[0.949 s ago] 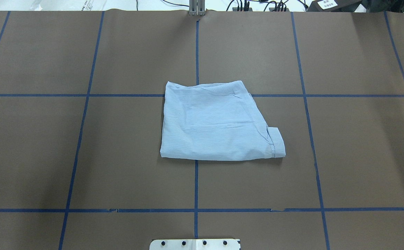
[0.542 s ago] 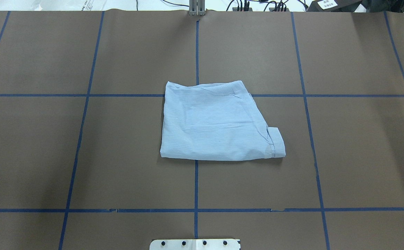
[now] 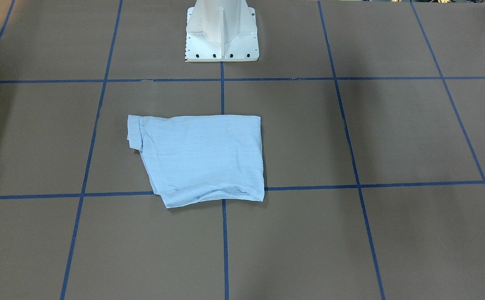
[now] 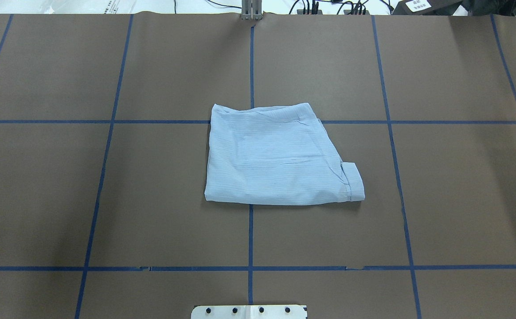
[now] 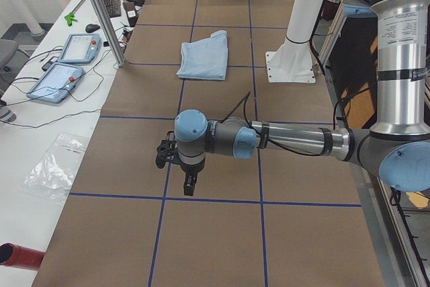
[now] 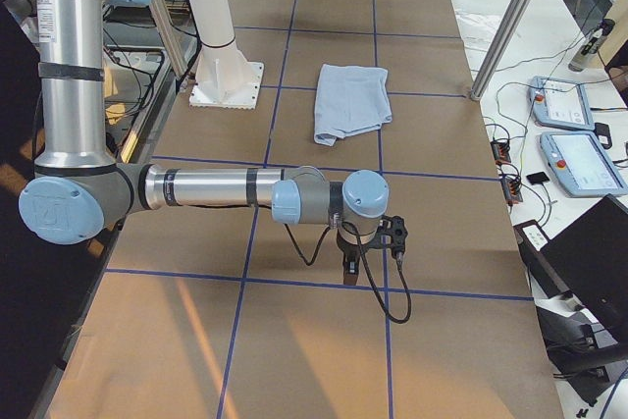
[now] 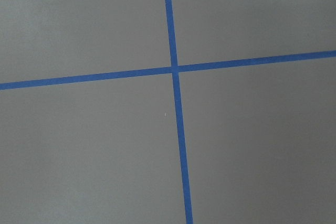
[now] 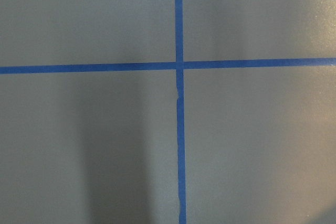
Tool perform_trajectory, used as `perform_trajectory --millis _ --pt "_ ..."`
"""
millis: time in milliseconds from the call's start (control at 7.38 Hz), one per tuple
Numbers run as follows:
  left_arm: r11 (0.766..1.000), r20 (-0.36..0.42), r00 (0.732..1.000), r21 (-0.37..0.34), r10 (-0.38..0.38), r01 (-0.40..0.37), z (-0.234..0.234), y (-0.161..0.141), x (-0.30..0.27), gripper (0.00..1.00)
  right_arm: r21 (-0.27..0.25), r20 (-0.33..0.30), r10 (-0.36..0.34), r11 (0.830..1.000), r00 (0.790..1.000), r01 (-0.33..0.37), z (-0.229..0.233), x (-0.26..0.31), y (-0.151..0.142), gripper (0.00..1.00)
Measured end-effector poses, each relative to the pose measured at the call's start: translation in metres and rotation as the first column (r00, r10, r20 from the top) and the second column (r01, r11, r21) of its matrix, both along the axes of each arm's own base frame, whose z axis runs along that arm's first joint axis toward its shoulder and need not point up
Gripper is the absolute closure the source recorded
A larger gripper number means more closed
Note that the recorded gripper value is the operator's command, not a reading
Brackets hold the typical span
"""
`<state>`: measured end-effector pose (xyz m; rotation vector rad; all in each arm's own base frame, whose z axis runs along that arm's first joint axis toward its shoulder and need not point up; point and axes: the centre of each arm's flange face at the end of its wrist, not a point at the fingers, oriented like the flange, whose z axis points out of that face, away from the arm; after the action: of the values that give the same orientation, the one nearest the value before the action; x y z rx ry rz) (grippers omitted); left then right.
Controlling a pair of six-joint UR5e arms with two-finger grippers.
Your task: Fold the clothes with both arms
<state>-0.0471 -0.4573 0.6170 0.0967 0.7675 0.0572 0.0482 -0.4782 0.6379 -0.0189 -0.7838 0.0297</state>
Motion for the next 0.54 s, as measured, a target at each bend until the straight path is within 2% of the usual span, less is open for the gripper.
perform_trajectory --millis 542 --pt "0.999 -0.004 1.0 -0.033 0.001 -0.001 0.0173 0.0014 0.0003 0.0 -0.001 0.0 0.0 1.0 1.0 0.0 0.0006 0.0 0.0004 0.0"
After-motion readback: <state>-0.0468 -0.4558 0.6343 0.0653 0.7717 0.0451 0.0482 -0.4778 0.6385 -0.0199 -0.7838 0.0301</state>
